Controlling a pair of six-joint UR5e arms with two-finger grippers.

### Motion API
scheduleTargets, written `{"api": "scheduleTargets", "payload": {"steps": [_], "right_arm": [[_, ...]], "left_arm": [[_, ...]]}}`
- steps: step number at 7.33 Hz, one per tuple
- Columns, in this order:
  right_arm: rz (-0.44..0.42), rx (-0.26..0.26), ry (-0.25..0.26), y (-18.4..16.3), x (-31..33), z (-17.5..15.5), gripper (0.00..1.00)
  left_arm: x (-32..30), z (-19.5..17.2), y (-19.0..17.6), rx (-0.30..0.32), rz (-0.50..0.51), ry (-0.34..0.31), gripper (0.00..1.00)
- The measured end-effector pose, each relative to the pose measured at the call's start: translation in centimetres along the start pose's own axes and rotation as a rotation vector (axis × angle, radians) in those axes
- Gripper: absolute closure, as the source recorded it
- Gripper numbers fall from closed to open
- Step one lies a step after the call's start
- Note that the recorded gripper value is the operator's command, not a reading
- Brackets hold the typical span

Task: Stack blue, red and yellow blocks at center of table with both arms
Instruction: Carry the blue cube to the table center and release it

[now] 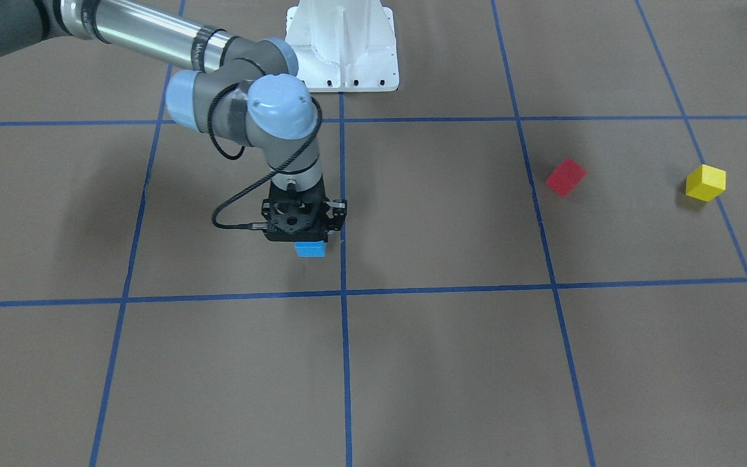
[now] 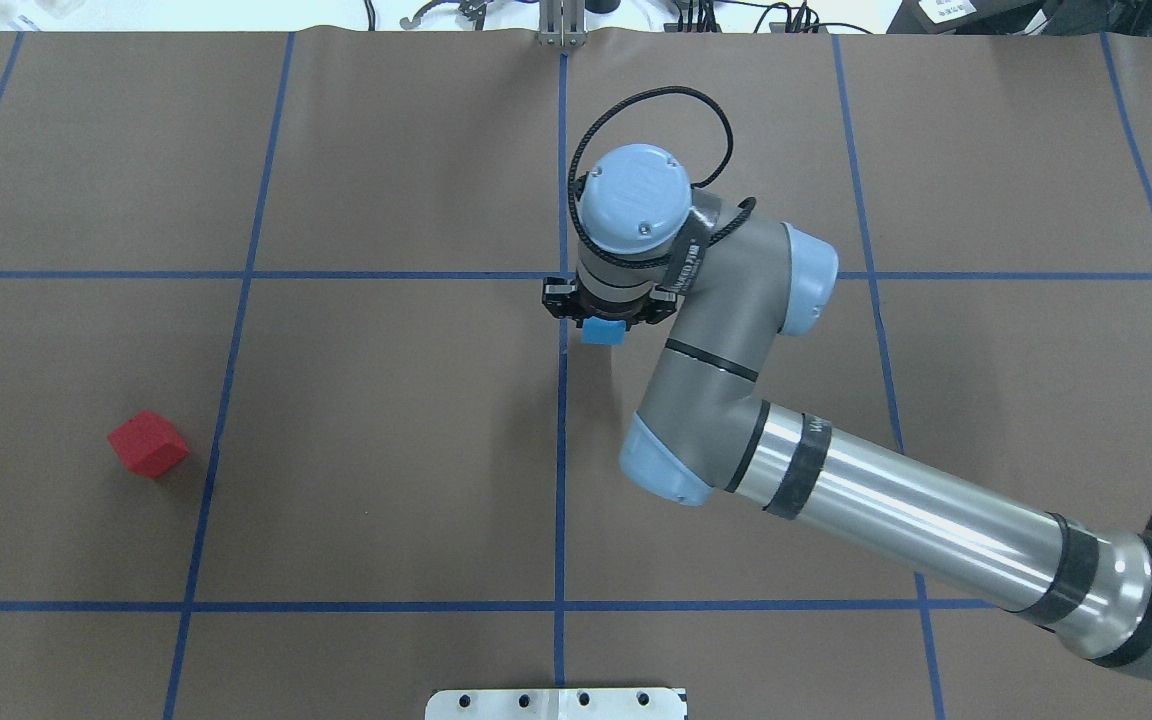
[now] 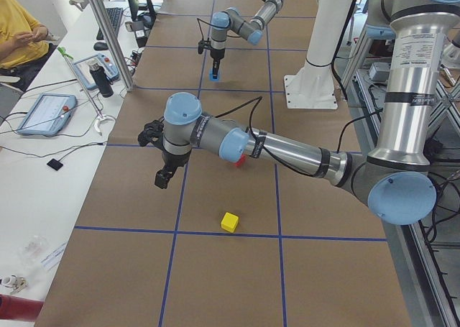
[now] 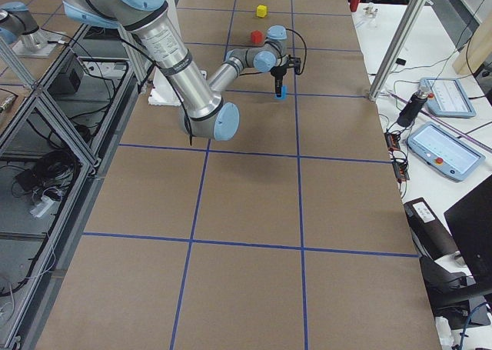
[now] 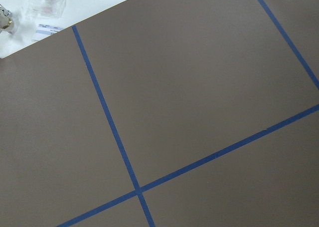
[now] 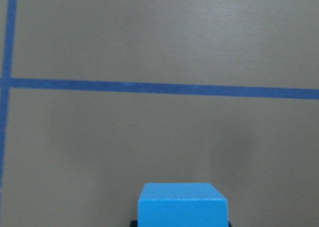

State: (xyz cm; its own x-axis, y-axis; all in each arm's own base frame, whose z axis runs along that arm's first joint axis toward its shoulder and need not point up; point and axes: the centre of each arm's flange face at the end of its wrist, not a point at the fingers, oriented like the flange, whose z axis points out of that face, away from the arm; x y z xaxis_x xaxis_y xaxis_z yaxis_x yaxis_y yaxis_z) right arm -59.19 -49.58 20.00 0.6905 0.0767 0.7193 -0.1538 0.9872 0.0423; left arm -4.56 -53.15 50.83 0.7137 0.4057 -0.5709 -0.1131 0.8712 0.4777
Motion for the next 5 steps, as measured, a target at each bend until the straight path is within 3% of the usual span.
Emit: {"api": "scheduleTargets", "payload": {"steps": [1, 3, 5], "right_arm": [[0.004, 0.007, 0.008, 1.1, -2.2, 0.7, 0.02], [-0.012, 0.056, 0.03, 3.3, -3.7, 2.2, 0.0], [-0.019, 0.072, 0.033, 3.9, -3.7, 2.8, 0.0]], "left_arm": [[-0.2, 0.2, 0.1, -0.004, -0.004, 0.0, 0.0], [-0.5, 0.5, 0.2, -0.01, -0.009, 0.001, 0.0], [-0.4, 0.5, 0.1, -0.009, -0.009, 0.001, 0.0]]}}
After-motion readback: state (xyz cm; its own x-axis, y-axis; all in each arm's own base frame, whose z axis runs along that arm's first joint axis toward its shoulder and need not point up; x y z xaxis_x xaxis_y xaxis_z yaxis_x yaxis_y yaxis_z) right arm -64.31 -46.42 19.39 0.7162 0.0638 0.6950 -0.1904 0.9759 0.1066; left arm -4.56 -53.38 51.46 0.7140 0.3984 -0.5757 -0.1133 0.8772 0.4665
